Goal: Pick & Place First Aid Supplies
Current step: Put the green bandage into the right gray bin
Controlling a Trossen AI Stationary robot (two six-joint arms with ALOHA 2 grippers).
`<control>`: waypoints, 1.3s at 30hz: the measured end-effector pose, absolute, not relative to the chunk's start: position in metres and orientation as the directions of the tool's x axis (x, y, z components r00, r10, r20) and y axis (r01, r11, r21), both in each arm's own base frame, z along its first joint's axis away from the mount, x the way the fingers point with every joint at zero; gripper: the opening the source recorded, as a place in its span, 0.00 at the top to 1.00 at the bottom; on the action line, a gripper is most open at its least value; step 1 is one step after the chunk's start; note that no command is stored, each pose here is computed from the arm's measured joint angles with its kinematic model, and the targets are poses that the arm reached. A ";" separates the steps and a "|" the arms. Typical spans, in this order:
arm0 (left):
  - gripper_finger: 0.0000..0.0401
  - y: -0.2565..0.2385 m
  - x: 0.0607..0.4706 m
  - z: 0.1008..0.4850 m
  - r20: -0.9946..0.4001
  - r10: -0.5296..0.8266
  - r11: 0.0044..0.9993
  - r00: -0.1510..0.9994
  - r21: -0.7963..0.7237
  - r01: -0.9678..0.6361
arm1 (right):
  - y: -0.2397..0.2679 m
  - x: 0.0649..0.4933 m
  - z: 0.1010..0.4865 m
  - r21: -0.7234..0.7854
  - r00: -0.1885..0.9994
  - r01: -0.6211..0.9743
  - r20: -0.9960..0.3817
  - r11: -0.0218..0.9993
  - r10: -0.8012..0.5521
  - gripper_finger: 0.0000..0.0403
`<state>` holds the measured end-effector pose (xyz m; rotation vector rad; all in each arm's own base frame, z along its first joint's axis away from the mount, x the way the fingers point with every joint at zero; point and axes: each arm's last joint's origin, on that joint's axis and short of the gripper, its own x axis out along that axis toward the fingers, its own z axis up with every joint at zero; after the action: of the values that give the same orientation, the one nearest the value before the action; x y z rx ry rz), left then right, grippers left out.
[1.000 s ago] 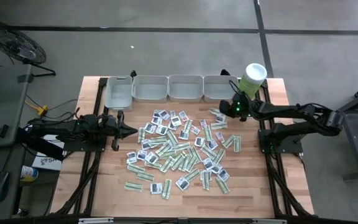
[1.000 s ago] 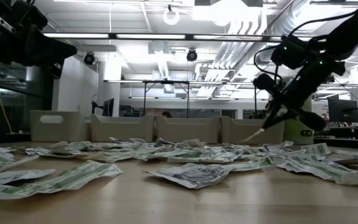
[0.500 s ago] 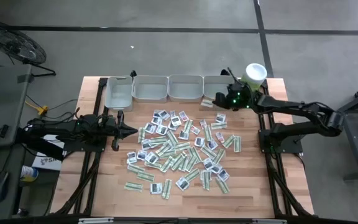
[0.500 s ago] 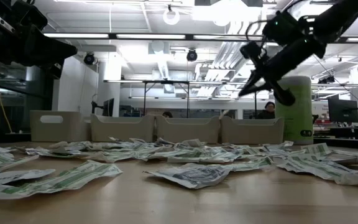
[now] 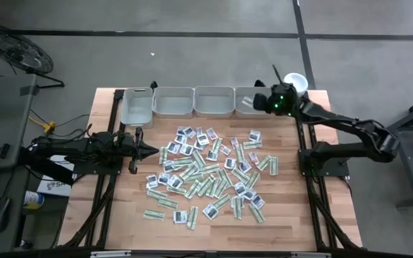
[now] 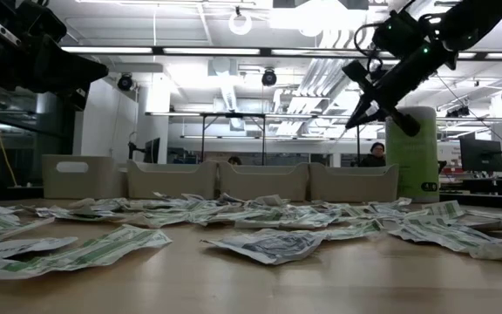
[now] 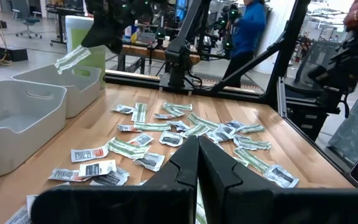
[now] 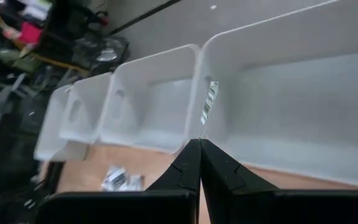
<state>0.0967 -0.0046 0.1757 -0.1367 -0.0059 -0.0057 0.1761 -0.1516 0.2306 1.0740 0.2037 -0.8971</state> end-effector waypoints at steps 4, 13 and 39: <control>1.00 -0.005 0.097 0.176 0.006 -0.005 0.991 1.000 -0.136 0.006 | -0.160 0.171 0.224 0.635 0.595 0.759 -0.587 0.145 -0.549 1.00; 1.00 -0.005 0.097 0.176 0.006 -0.005 0.991 1.000 -0.136 0.006 | -0.181 0.180 0.197 0.592 0.533 0.801 -0.636 0.089 -0.558 1.00; 1.00 -0.005 0.097 0.176 0.006 -0.005 0.991 1.000 -0.136 0.006 | -0.187 0.187 0.172 0.554 0.486 0.832 -0.707 0.024 -0.514 0.79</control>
<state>0.0967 -0.0046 0.1757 -0.1365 -0.0059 -0.0058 0.1865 -0.1874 0.1724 1.1270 0.3511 -1.0745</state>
